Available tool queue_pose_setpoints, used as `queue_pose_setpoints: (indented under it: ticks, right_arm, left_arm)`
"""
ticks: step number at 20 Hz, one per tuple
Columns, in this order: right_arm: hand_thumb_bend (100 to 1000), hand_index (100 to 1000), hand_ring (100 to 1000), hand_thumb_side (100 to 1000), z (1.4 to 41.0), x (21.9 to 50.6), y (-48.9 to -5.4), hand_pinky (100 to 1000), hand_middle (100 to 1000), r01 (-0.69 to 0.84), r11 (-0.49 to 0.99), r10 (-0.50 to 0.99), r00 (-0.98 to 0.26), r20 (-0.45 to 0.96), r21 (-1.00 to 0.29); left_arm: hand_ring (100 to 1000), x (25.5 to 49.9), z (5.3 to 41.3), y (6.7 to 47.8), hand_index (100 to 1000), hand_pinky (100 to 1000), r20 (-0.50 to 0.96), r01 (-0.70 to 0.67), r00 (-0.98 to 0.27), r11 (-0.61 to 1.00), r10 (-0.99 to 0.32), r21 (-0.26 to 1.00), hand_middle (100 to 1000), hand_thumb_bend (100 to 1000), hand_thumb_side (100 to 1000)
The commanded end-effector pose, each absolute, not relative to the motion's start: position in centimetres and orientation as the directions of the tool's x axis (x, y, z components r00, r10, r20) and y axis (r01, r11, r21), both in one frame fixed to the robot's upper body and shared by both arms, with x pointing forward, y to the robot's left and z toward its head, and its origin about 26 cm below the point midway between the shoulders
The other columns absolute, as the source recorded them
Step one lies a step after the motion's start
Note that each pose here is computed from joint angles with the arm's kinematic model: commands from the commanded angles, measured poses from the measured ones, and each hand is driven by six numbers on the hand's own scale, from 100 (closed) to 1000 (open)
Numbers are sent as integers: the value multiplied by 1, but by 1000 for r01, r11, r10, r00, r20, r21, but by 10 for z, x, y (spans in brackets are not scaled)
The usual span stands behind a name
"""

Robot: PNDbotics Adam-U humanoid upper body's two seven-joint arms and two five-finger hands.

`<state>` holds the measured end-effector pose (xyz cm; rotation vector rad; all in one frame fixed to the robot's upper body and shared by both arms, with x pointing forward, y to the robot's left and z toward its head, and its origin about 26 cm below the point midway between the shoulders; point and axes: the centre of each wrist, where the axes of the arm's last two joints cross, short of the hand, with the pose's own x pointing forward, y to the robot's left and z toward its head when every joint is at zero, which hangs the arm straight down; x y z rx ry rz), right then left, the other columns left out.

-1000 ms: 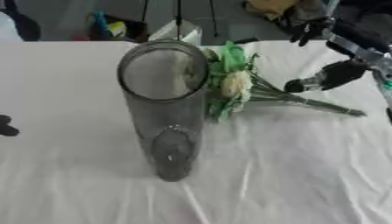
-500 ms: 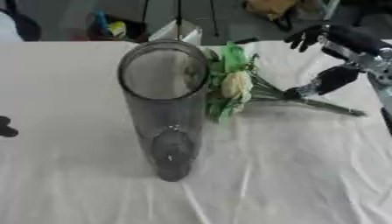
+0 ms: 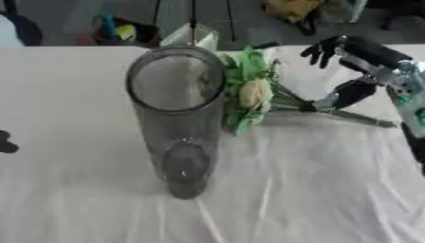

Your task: Arrange flowers into the vase.

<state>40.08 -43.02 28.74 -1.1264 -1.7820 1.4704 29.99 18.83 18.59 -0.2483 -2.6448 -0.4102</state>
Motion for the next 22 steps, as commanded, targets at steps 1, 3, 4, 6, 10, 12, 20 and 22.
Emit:
queue_pose_setpoints:
  ticks: [1, 3, 4, 6, 10, 12, 20, 22]
  right_arm:
    - [727, 831, 559, 515, 301, 396, -431, 707, 610, 288, 33, 861, -495, -119, -957]
    - [719, 817, 559, 503, 299, 397, -429, 707, 607, 284, 35, 859, -498, -116, -958]
    - [719, 815, 557, 498, 298, 398, -429, 707, 604, 280, 35, 859, -500, -114, -959]
    - [709, 812, 556, 490, 295, 400, -426, 707, 601, 271, 35, 856, -505, -111, -962]
    - [682, 786, 545, 479, 291, 403, -422, 699, 581, 262, 35, 850, -516, -110, -964]
    - [664, 782, 542, 478, 289, 404, -421, 695, 576, 261, 32, 848, -519, -112, -965]
    - [601, 772, 538, 471, 281, 410, -419, 688, 568, 262, 23, 857, -502, -116, -965]
    - [582, 771, 537, 464, 279, 412, -419, 686, 567, 260, 18, 859, -498, -118, -965]
  left_arm:
    - [653, 297, 192, 184, 884, 590, 435, 250, -893, 933, 119, 257, 733, 130, 1000]
    - [652, 297, 192, 184, 884, 590, 435, 252, -893, 933, 120, 259, 733, 130, 1000]
    - [652, 297, 192, 183, 884, 590, 435, 252, -893, 932, 121, 260, 732, 130, 1000]
    - [652, 297, 193, 183, 884, 590, 434, 253, -893, 932, 121, 261, 733, 130, 1000]
    - [652, 297, 193, 183, 883, 590, 432, 255, -893, 931, 123, 262, 733, 129, 1000]
    - [653, 297, 194, 182, 883, 590, 431, 256, -894, 930, 124, 263, 733, 129, 1000]
    - [653, 297, 194, 181, 882, 590, 430, 260, -894, 928, 127, 267, 733, 128, 1000]
    - [653, 297, 194, 181, 882, 590, 430, 260, -894, 928, 127, 267, 733, 128, 1000]
